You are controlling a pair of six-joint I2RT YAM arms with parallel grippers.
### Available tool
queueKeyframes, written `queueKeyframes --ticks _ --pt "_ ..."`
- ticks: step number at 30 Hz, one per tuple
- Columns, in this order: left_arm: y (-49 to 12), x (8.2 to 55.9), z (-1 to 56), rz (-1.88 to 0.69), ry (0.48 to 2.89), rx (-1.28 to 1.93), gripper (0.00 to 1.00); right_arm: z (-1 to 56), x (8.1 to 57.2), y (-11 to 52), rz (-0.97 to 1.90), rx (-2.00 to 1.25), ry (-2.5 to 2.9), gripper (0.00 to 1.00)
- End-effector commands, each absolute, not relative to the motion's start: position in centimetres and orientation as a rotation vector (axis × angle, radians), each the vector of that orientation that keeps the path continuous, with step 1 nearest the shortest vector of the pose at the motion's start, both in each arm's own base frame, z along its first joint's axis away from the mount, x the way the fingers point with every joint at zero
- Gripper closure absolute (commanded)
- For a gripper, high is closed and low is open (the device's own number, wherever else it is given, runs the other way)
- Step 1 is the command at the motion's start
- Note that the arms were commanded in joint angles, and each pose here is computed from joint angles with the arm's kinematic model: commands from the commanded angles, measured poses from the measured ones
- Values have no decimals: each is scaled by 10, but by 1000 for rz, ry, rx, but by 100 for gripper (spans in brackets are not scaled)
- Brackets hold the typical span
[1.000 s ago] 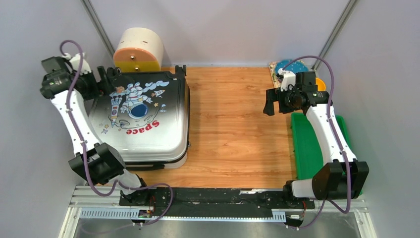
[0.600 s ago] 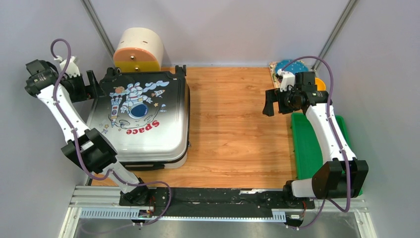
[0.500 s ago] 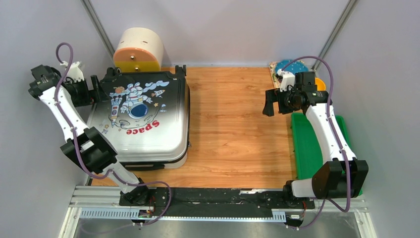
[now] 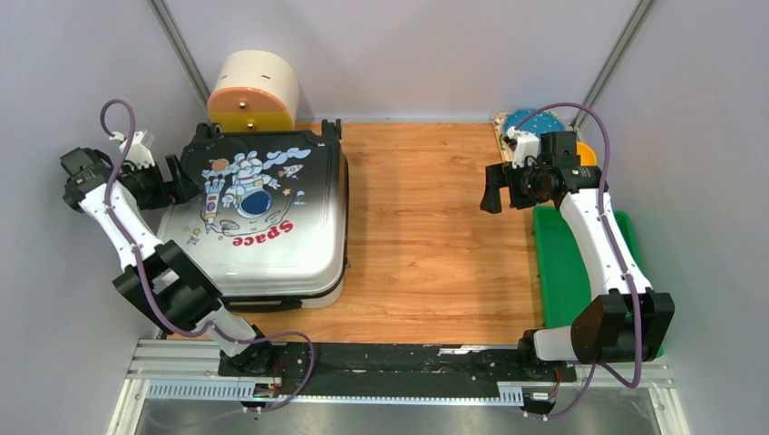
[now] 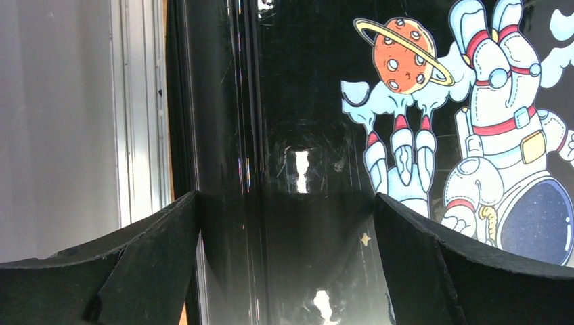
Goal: Open, take out, and arrange the luggage
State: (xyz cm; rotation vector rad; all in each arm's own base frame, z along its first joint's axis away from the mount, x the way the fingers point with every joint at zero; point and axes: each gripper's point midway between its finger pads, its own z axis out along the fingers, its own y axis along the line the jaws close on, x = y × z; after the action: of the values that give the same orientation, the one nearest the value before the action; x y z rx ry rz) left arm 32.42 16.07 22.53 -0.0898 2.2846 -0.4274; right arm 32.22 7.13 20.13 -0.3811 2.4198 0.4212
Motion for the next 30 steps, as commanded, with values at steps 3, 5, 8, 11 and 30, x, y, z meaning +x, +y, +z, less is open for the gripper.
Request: queueKeyframes --ticks 3,5,8,11,30 --pt "32 298 212 -886 2307 -40 7 202 320 76 458 -403 2407 1" --pt "8 293 206 -935 2315 -30 9 197 314 79 486 -405 2419 1" --pt "-11 293 200 -971 2320 -40 10 189 305 83 524 -412 2429 1" --pt "-40 290 196 -1058 2338 -46 12 183 297 89 574 -425 2430 2" --pt "-139 313 174 -1206 2333 85 26 168 268 123 886 -422 2388 4"
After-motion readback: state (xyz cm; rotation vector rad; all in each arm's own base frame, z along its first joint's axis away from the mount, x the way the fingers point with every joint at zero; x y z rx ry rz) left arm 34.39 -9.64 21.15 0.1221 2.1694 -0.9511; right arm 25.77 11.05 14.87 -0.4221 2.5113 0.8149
